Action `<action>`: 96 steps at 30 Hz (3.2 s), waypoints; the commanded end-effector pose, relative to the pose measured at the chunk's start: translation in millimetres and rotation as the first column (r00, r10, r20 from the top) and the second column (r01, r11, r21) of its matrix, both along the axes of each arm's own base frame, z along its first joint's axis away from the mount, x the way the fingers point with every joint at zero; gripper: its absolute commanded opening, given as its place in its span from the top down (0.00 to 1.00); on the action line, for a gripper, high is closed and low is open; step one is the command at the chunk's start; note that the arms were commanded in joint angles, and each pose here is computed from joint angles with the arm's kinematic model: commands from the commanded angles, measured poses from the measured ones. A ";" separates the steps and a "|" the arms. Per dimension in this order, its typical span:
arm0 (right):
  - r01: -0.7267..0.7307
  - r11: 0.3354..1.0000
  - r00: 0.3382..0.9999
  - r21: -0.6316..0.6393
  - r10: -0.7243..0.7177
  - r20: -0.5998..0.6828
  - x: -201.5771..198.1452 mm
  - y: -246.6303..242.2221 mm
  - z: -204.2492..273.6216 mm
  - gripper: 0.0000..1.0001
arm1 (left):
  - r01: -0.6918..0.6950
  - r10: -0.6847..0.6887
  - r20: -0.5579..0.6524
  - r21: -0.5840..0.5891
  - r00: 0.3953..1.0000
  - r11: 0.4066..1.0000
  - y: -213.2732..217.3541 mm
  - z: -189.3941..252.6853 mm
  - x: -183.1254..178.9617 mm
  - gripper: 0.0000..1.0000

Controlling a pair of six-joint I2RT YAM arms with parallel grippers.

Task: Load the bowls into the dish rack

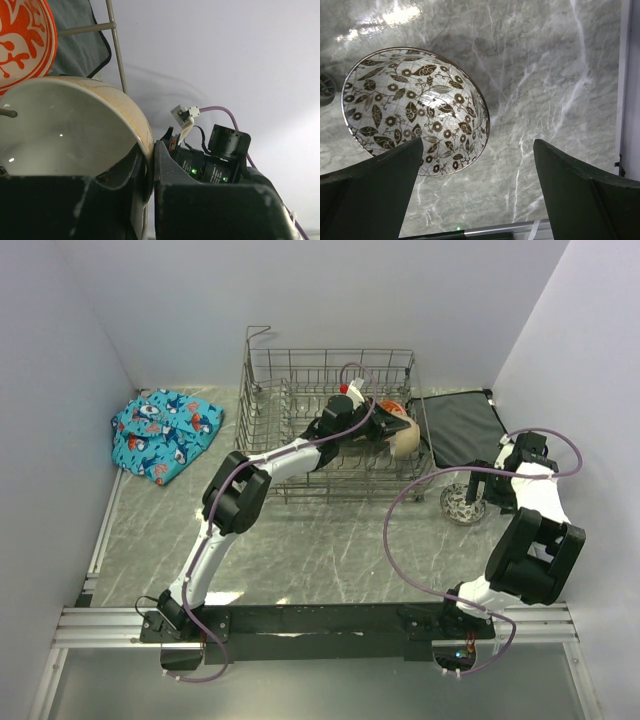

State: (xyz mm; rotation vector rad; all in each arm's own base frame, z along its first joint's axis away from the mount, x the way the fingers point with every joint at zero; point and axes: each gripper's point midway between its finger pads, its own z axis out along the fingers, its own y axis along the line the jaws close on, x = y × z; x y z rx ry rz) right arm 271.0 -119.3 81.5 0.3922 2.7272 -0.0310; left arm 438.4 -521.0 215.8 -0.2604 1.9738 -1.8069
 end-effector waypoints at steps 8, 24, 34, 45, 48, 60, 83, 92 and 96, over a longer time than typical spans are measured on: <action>-0.011 0.999 1.000 -0.039 0.012 0.025 21.6 -14.8 5.3 0.00 | 0.015 -0.011 -0.031 0.122 0.999 0.992 6.9 -59.8 2.5 0.99; -0.013 0.999 1.000 -0.040 0.014 0.028 18.3 -12.0 6.7 0.00 | 0.010 0.004 -0.059 0.237 0.998 0.971 6.5 -79.0 1.7 0.99; -0.021 0.999 1.000 -0.044 0.021 0.013 22.7 -14.9 7.0 0.00 | 0.057 -0.043 -0.098 0.136 0.994 0.989 9.7 -87.0 8.0 0.99; -0.055 0.996 0.998 -0.064 0.055 0.003 28.9 -9.0 4.4 0.00 | 0.045 -0.019 -0.119 0.217 0.993 0.975 24.4 -109.6 21.0 0.92; -0.059 0.996 0.998 -0.065 0.059 -0.001 27.7 -8.4 3.4 0.00 | 0.062 -0.052 -0.059 0.178 0.997 0.982 21.6 -99.7 20.0 0.69; -0.059 0.996 0.998 -0.065 0.061 0.027 36.0 -9.5 12.2 0.00 | 0.138 -0.130 0.325 -0.001 0.937 0.990 16.9 44.3 6.7 0.52; -0.054 0.998 0.975 -0.039 0.061 0.215 32.2 12.1 68.5 0.00 | -0.148 0.051 0.567 0.128 0.822 0.981 38.4 103.6 41.6 0.48; 0.040 0.996 0.945 0.076 -0.063 0.322 19.4 11.4 100.0 0.00 | 0.074 -0.267 0.765 0.278 0.586 0.958 5.3 129.7 -53.2 0.50; 0.007 0.991 0.895 0.134 -0.066 0.441 16.4 25.1 147.5 0.00 | 0.202 -0.434 0.794 0.384 0.425 0.901 -10.4 126.3 -109.8 0.50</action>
